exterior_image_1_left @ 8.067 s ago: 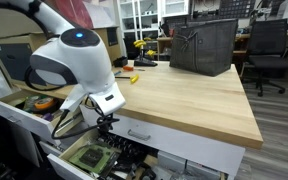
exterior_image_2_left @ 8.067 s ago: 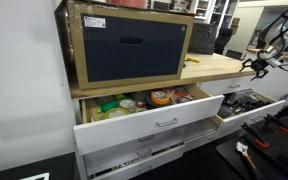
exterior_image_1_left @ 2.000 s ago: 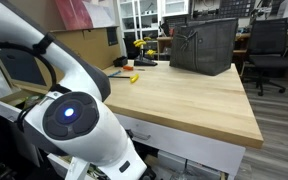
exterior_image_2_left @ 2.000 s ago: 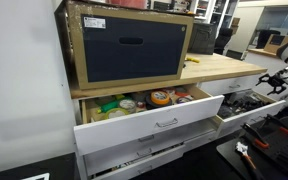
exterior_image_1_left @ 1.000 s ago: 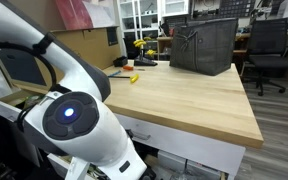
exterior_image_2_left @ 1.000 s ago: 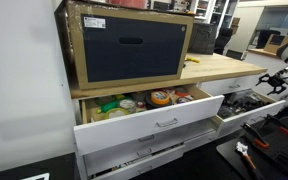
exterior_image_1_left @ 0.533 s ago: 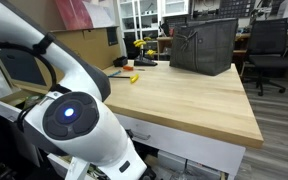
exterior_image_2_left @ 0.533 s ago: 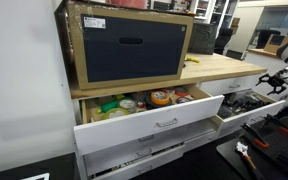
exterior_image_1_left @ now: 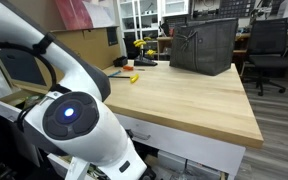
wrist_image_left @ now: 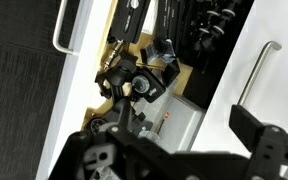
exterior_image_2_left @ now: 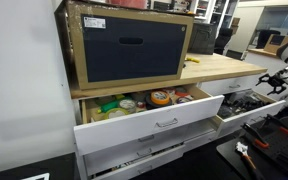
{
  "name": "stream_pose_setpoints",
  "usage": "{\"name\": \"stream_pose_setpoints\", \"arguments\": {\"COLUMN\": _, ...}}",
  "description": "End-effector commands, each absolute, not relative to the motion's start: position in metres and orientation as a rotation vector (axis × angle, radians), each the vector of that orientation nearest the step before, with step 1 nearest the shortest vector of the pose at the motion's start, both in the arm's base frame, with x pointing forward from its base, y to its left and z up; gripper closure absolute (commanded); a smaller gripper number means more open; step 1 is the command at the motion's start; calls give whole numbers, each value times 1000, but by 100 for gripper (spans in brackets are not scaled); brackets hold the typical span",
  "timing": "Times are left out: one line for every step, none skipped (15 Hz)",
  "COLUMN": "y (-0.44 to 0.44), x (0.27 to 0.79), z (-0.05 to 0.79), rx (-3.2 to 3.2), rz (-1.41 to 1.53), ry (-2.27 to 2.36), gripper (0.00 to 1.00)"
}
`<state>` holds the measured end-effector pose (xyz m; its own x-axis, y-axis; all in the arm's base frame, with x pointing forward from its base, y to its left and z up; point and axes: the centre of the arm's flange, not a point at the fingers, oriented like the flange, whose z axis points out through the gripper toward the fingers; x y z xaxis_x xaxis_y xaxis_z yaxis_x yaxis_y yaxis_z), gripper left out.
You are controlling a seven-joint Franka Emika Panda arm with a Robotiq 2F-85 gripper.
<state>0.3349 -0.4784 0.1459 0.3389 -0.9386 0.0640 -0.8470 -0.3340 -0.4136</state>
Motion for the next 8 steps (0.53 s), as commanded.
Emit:
{"name": "stream_pose_setpoints", "arguments": {"y": -478, "x": 335, "z": 146, "rx": -2301, "rz": -422, "ry": 1592, "gripper": 0}}
{"name": "stream_pose_setpoints", "arguments": {"y": -478, "x": 335, "z": 146, "rx": -2301, "rz": -422, "ry": 1592, "gripper": 0}}
{"name": "stream_pose_setpoints", "arguments": {"y": -478, "x": 335, "z": 146, "rx": -2301, "rz": -422, "ry": 1592, "gripper": 0}}
{"name": "stream_pose_setpoints", "arguments": {"y": -478, "x": 335, "z": 146, "rx": -2301, "rz": -422, "ry": 1592, "gripper": 0}}
{"name": "stream_pose_setpoints", "arguments": {"y": -478, "x": 335, "z": 146, "rx": -2301, "rz": -422, "ry": 1592, "gripper": 0}}
{"name": "stream_pose_setpoints", "arguments": {"y": -479, "x": 335, "z": 145, "rx": -2308, "rz": -424, "ry": 1574, "gripper": 0}}
{"name": "stream_pose_setpoints", "arguments": {"y": -479, "x": 335, "z": 145, "rx": -2308, "rz": -429, "ry": 1585, "gripper": 0}}
{"name": "stream_pose_setpoints", "arguments": {"y": -480, "x": 337, "z": 145, "rx": -2308, "rz": -428, "ry": 1592, "gripper": 0}}
